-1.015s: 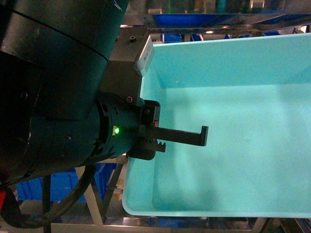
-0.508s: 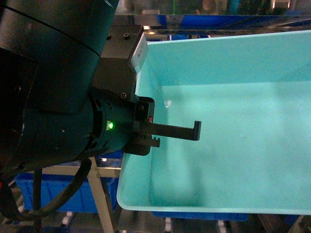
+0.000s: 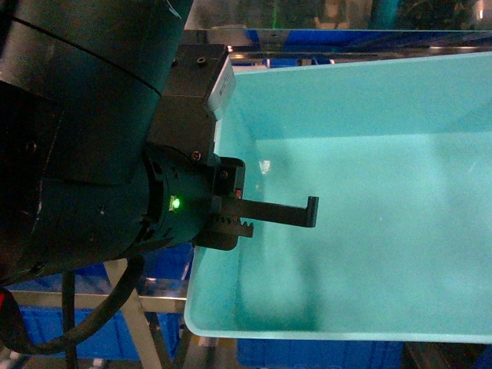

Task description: Organize blue bins on left shelf correctly

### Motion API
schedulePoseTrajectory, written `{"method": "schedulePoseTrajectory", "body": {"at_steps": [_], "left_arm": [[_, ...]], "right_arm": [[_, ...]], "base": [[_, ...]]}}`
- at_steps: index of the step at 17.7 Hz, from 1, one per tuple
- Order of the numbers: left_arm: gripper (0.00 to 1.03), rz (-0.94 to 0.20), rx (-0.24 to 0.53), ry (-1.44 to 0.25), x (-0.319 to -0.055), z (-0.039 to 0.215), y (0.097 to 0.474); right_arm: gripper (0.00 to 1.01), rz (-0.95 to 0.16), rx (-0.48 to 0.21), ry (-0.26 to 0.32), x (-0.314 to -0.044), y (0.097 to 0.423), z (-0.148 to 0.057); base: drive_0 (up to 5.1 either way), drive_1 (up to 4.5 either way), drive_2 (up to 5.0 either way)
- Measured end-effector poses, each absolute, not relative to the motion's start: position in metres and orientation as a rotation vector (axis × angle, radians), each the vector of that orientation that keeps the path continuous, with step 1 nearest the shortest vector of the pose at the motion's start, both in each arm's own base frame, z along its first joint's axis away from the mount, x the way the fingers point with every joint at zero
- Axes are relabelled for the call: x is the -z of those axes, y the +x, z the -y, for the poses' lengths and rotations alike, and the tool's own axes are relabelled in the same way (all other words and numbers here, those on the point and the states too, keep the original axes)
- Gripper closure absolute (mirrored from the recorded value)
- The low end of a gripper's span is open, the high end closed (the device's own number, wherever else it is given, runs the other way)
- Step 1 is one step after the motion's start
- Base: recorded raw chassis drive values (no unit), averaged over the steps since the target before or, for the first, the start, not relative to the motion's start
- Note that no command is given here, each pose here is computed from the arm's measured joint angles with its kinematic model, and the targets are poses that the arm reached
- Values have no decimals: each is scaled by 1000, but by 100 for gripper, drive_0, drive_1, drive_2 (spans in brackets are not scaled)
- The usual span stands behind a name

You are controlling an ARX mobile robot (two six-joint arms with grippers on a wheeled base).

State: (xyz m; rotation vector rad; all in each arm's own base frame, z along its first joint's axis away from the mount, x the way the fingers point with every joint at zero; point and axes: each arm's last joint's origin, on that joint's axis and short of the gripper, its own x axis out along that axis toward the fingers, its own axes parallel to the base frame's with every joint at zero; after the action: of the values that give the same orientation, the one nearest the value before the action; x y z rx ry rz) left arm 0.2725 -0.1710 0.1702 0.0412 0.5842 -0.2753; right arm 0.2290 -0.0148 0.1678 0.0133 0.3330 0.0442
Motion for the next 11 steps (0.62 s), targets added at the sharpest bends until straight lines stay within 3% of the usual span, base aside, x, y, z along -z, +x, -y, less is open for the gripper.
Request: {"method": "schedulePoseTrajectory", "body": {"at_steps": [11], "left_arm": [[101,-583,273,43,-170,170,273]], "right_arm": [[99,-332,-44,13,-168,229,15]], "base": [[0,0,0]]}}
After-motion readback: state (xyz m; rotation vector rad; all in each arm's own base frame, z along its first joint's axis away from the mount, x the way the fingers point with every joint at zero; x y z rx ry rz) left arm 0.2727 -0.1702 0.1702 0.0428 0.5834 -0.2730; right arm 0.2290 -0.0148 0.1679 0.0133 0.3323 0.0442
